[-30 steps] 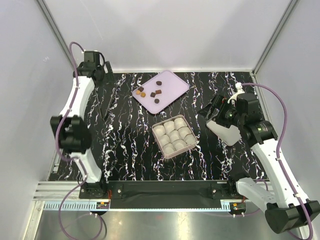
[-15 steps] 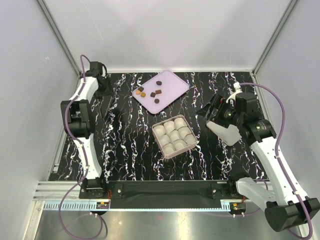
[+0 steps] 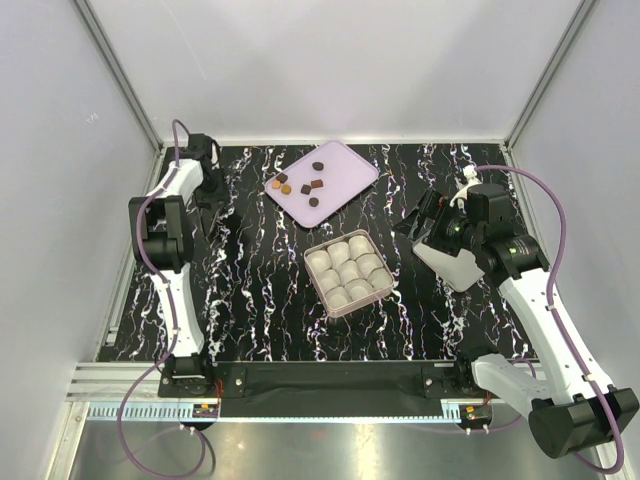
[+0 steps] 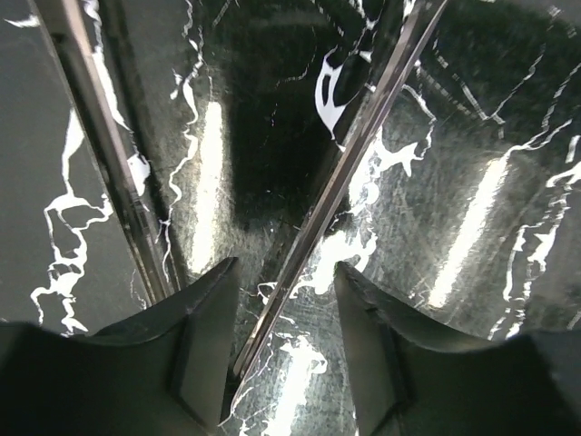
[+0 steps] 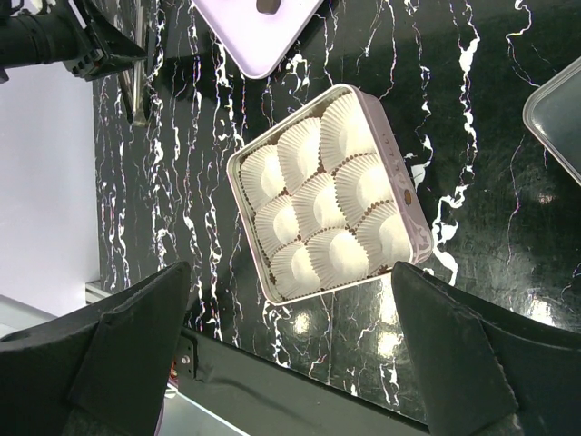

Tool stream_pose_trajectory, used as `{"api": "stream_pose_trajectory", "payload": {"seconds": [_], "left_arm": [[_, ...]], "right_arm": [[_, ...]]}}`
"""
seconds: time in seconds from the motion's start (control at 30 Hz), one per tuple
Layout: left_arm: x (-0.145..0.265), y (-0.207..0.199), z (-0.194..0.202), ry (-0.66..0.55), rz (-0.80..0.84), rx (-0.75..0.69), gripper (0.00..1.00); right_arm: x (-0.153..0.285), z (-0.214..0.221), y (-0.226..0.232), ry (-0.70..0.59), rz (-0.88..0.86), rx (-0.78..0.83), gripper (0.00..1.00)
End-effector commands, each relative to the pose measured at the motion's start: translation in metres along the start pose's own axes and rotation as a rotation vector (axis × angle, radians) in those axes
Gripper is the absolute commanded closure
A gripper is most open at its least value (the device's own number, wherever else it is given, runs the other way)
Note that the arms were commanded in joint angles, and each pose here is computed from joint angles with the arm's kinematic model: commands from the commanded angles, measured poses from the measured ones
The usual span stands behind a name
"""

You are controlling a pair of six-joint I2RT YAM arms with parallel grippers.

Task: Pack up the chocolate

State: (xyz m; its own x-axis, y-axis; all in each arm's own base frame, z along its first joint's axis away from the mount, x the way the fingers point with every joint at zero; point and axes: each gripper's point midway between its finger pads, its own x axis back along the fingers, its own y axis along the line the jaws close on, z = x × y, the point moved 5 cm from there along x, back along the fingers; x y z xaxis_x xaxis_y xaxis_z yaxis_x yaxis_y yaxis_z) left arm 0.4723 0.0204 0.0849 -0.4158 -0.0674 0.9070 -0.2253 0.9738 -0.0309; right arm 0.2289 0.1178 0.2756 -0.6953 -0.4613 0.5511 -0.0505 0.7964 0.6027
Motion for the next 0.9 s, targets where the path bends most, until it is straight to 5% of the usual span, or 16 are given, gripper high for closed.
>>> {"api": "stream_pose_trajectory", "payload": {"seconds": [0.0,0.43,0.87], "left_arm": [[-0.009,-0.001,0.005,0.007,-0.015,-0.032,0.51],[0.038,-0.041,0.06,0.007,-0.055,-0.113,0.83],[0.093,-0.084,0.185,0.062,-0.019,-0.178,0.94]], "right_arm": [[0.009,-0.011,0.01,-0.044,-0.032,0.036,0.0],[0.006,-0.006,0.013,-0.008,-0.071,0.018,0.0],[0.013,0.005,0.018,0.045,-0.107,-0.009,0.0]]}}
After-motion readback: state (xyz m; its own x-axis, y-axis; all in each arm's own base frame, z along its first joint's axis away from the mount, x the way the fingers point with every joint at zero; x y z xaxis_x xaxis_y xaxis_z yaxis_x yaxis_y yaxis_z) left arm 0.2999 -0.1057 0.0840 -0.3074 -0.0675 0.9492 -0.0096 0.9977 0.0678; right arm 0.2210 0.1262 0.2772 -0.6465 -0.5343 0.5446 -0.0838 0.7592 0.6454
